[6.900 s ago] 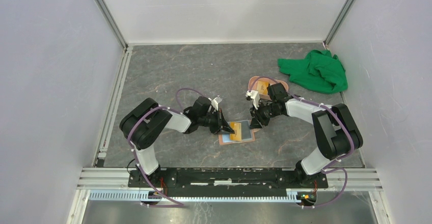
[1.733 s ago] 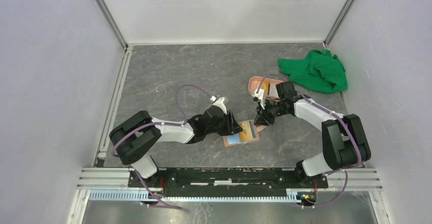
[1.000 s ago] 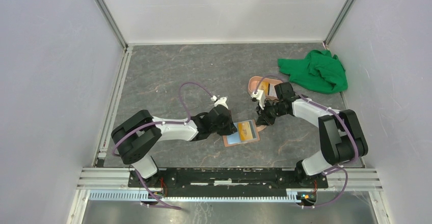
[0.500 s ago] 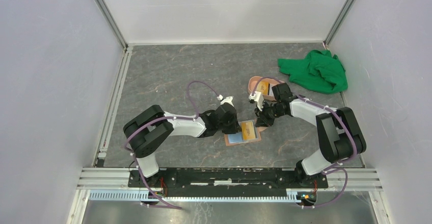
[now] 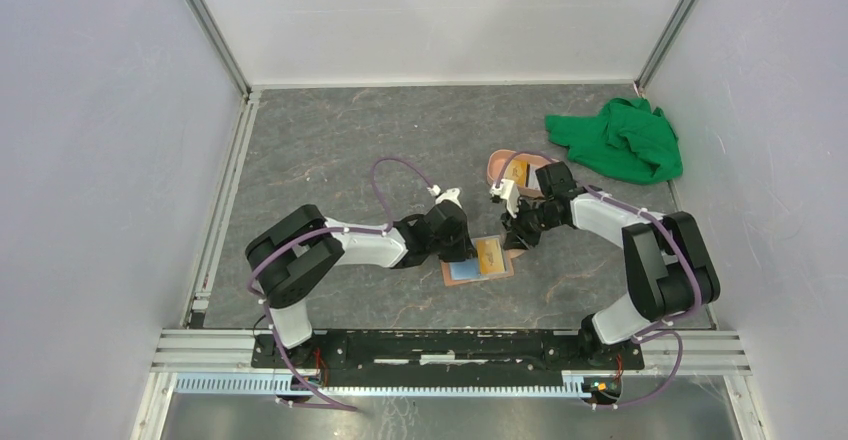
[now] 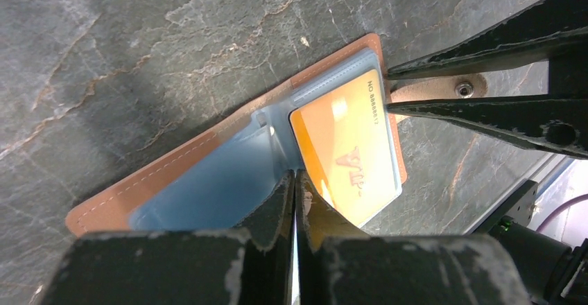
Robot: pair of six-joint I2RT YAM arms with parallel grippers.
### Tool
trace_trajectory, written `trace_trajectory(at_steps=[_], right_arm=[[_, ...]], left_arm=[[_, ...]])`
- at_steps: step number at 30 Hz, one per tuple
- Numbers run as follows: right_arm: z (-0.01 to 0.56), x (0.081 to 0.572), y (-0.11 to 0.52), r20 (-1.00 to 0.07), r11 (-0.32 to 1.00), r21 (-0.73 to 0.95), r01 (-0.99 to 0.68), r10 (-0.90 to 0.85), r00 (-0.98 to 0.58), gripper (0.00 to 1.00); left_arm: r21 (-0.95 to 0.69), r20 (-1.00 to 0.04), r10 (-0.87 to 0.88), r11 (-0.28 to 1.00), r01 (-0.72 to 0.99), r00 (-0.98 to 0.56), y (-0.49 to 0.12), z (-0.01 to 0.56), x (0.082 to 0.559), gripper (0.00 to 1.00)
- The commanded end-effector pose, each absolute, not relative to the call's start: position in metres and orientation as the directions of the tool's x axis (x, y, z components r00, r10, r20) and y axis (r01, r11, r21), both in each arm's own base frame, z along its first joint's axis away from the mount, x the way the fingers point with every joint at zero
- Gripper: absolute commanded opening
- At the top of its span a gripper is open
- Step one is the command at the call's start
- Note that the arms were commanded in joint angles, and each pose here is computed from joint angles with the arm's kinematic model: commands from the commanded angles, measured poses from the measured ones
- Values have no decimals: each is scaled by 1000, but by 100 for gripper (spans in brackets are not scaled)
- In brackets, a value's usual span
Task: Put the credit cards into the card holder
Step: Insert the credit card into the card holder, then pick up the credit card from the storage box.
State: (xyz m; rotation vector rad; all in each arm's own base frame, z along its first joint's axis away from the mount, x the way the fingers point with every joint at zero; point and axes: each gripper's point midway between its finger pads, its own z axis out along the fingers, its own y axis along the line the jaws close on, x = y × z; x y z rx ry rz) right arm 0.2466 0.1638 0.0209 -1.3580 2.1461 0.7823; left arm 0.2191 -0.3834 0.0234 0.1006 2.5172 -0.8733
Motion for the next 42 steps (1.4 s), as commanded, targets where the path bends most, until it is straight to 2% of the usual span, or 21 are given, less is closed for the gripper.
trace_trajectory(at_steps=[1, 7, 11, 13, 14, 15, 17, 19, 20, 28, 31, 34, 39, 42], right_arm=[[50, 260, 155, -711, 343, 146, -928, -616, -339, 29], [95, 257, 155, -807, 277, 109, -955, -536, -248, 36], [116, 256, 154, -854, 251, 116, -961, -468, -226, 37], [119, 258, 150, -857, 252, 111, -961, -466, -221, 38], [120, 259, 148, -857, 250, 105, -962, -469, -215, 39], [120, 259, 146, -855, 248, 103, -963, -472, -213, 40], [123, 259, 144, -857, 227, 85, -970, -481, -187, 41], [126, 256, 142, -860, 200, 71, -977, -484, -161, 43], [128, 255, 141, -861, 188, 64, -980, -487, -149, 44], [140, 262, 126, -888, 248, 40, -968, -436, -148, 48], [146, 268, 123, -903, 287, 18, -958, -407, -139, 51], [160, 275, 114, -916, 324, -8, -946, -382, -123, 52], [212, 295, 107, -940, 374, -93, -923, -339, -43, 54], [228, 309, 100, -936, 437, -85, -895, -343, -79, 55]], left_arm=[[-544, -549, -92, 794, 271, -831, -374, 48, 224, 8], [-517, -655, -52, 758, 398, -753, -354, 88, 217, 10], [-474, -793, -88, 710, 521, -602, -336, 139, 219, 11], [-415, -871, -108, 685, 598, -480, -330, 172, 224, 18], [-355, -910, -95, 680, 641, -403, -326, 186, 226, 32], [-320, -931, -97, 679, 661, -351, -323, 199, 228, 39], [-265, -957, -98, 680, 684, -274, -318, 222, 232, 70], [-233, -967, -81, 670, 705, -243, -317, 233, 231, 93], [-229, -967, -70, 669, 707, -247, -317, 232, 231, 99], [-292, -934, 35, 501, 815, -357, -355, 215, 224, 98], [-437, -886, -77, 470, 767, -458, -365, 225, 222, 93], [-587, -807, -218, 410, 699, -550, -365, 241, 215, 92], [-653, -756, -298, 394, 647, -583, -348, 267, 216, 94], [-669, -740, -278, 394, 629, -612, -339, 277, 215, 95]])
